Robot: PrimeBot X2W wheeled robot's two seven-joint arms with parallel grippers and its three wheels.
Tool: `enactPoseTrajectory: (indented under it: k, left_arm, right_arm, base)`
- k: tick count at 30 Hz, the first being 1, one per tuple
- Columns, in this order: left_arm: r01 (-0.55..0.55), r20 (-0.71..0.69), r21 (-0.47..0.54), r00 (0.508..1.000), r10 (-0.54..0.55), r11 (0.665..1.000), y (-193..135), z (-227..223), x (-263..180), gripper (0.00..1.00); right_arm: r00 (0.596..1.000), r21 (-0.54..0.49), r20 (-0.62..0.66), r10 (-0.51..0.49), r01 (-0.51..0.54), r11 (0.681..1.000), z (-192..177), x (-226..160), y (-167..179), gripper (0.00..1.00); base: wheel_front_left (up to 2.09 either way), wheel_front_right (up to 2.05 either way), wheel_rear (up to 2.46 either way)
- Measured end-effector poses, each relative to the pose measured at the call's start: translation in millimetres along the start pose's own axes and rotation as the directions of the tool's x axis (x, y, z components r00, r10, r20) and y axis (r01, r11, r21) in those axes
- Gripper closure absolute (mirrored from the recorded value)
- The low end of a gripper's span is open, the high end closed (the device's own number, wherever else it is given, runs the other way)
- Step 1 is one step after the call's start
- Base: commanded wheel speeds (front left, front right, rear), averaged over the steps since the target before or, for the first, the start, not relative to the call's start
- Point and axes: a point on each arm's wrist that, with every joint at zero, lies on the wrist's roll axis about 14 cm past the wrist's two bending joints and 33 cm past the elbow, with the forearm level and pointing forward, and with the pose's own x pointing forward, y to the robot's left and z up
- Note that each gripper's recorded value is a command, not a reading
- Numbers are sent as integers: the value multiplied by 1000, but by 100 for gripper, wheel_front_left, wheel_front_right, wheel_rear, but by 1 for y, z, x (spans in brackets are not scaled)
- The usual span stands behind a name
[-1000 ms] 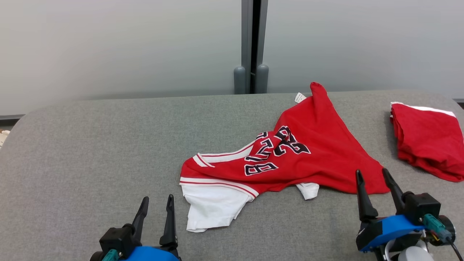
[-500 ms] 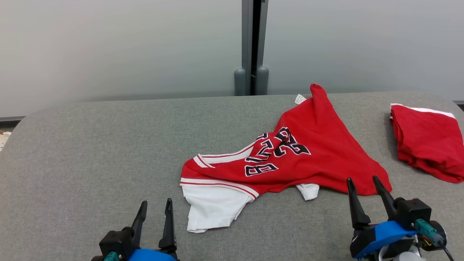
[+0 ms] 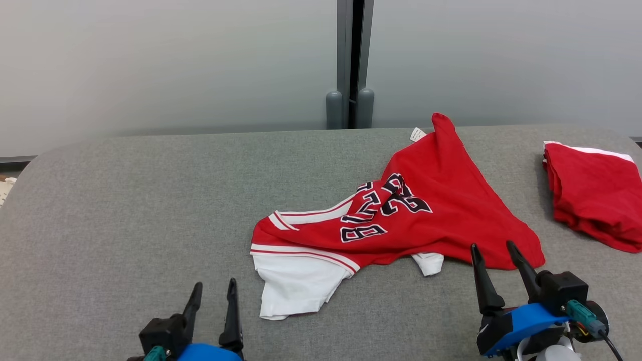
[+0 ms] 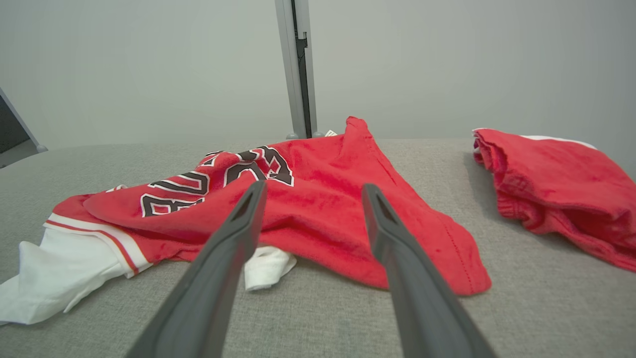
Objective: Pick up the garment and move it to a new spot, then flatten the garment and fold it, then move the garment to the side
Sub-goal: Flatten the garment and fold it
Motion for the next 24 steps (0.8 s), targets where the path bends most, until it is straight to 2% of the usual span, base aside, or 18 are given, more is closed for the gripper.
enactPoseTrajectory:
  k: [5,10,16,24]
  left_arm:
    - [56,-147,8,988,-54,998,-15,-26,-2,0]
    - [103,-269,-38,957,-109,994,-34,-47,-5,0]
    - [99,-391,-7,916,-93,995,-35,-72,-4,0]
    - [76,-479,-12,875,-72,997,-31,-92,4,0]
  right_arm:
    - [1000,3,-3,0,0,1000,-1,1,0,0]
    - [1000,2,-9,-16,16,1000,-3,2,-5,0]
    - [999,3,-20,-39,39,999,-6,3,-13,0]
    - [995,-1,-33,-90,90,996,-11,1,-31,0]
  base:
    - [0,0,0]
    - [0,0,0]
    - [0,0,0]
    - [0,0,0]
